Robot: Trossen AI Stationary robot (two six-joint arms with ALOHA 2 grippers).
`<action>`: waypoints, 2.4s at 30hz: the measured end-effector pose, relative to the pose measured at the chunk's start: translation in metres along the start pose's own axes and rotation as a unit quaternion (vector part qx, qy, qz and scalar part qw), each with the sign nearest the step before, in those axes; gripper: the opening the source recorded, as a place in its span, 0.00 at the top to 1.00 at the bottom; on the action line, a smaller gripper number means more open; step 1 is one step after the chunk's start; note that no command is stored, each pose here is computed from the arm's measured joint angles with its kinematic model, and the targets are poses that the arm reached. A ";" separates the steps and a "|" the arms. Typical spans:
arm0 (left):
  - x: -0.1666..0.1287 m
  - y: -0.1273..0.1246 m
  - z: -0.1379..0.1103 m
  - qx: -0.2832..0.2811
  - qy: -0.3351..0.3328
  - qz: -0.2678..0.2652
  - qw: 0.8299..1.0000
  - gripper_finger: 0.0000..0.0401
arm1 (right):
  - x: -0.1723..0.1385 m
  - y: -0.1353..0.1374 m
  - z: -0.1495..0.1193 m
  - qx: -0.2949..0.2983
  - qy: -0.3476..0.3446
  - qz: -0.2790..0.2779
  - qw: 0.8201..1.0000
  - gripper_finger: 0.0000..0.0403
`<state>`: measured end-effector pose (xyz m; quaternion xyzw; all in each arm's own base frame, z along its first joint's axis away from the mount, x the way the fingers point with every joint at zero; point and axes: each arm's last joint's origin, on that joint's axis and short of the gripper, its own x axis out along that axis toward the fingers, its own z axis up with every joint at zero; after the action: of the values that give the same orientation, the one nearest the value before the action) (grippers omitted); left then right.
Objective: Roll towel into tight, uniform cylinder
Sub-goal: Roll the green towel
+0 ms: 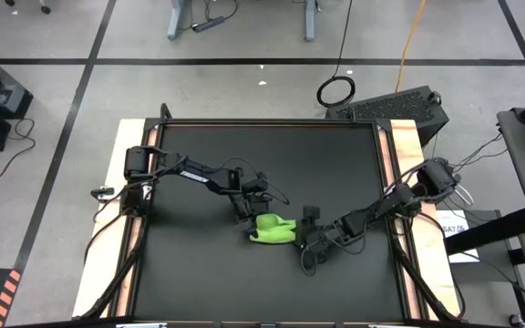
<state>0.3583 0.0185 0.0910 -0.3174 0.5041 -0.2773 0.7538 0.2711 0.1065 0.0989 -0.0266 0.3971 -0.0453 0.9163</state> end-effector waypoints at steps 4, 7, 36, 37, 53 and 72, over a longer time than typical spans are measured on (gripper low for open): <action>-0.003 -0.004 0.002 0.003 -0.010 0.007 1.000 0.76 | 0.003 -0.006 0.001 0.038 0.018 0.023 0.999 0.83; -0.011 -0.008 0.005 0.007 -0.025 0.016 1.000 0.59 | 0.005 -0.011 0.002 0.070 0.032 0.053 0.996 0.95; 0.011 -0.121 -0.016 0.429 -0.017 0.310 0.848 0.41 | 0.018 -0.059 0.011 0.258 0.122 0.256 0.924 0.98; 0.012 -0.120 -0.018 0.429 -0.019 0.322 0.844 0.41 | 0.019 -0.060 0.011 0.259 0.122 0.258 0.923 0.98; 0.044 -0.082 -0.037 0.356 -0.031 0.324 0.876 0.41 | 0.020 -0.068 0.013 0.289 0.122 0.264 0.912 0.98; 0.008 -0.025 -0.020 0.131 -0.069 0.148 0.978 0.93 | 0.010 -0.070 0.018 0.262 0.106 0.263 0.923 0.86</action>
<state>0.3400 -0.0073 0.0995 -0.1561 0.4522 -0.2033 0.8543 0.2865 0.0356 0.1100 0.3245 0.4583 0.0926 0.8223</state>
